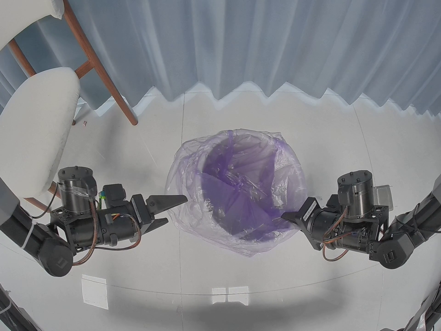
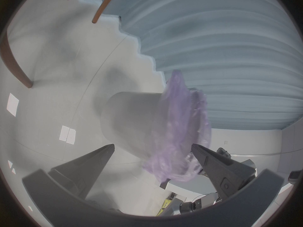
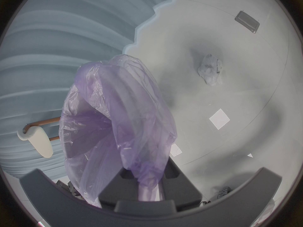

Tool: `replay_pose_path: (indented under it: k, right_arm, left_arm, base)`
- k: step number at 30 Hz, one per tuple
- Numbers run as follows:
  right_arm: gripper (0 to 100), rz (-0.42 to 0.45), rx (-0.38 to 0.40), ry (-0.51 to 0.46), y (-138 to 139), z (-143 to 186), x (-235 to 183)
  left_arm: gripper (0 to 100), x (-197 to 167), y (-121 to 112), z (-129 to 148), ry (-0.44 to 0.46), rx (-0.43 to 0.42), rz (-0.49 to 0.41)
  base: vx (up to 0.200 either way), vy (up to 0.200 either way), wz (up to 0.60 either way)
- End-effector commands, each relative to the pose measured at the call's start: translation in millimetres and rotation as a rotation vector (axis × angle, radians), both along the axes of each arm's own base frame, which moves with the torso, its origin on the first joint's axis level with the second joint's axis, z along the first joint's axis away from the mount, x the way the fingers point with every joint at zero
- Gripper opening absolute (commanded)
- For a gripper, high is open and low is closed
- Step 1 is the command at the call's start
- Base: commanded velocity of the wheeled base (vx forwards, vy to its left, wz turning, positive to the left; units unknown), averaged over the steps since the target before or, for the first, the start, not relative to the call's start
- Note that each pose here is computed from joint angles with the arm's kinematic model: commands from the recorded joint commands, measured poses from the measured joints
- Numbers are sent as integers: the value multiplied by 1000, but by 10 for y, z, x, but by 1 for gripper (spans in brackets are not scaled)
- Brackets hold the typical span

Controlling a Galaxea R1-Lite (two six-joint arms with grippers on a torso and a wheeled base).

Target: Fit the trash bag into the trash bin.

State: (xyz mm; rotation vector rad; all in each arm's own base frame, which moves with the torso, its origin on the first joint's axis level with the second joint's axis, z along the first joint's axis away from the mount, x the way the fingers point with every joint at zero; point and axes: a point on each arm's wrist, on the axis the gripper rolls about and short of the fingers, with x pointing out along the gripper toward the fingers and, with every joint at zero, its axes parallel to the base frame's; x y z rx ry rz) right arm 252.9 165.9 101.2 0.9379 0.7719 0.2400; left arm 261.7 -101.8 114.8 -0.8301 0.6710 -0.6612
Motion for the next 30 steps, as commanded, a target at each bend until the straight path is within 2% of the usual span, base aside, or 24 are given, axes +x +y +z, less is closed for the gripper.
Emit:
replay_pose_path:
  k: [1,3,4,8,14,21,30]
  right_arm:
    - [0,3,15,-18,-29,78,-46]
    - [0,3,15,-18,-29,78,-46]
    - [0,3,16,-19,-30,82,-48]
    - [0,6,23,-24,-30,105,-58]
    - [0,12,94,-20,-50,221,-102]
    - [0,1,129,-8,-76,260,-137]
    - [0,4,126,2,-79,237,-143]
  left_arm:
    - [100,122,-95,-138,29,12,-9]
    - [100,133,-99,-138,28,12,-6]
    - [0,165,-90,-153,29,14,6]
    - [0,227,-72,-134,20,8,19]
    - [0,226,-32,-184,40,16,34]
    - [0,300,68,-242,54,21,72]
    - [0,263,63,-228,52,20,66]
  base:
    - [0,0,0]
    - [0,0,0]
    - [0,0,0]
    - [0,0,0]
    - [0,0,0]
    - [0,0,0]
    - [0,0,0]
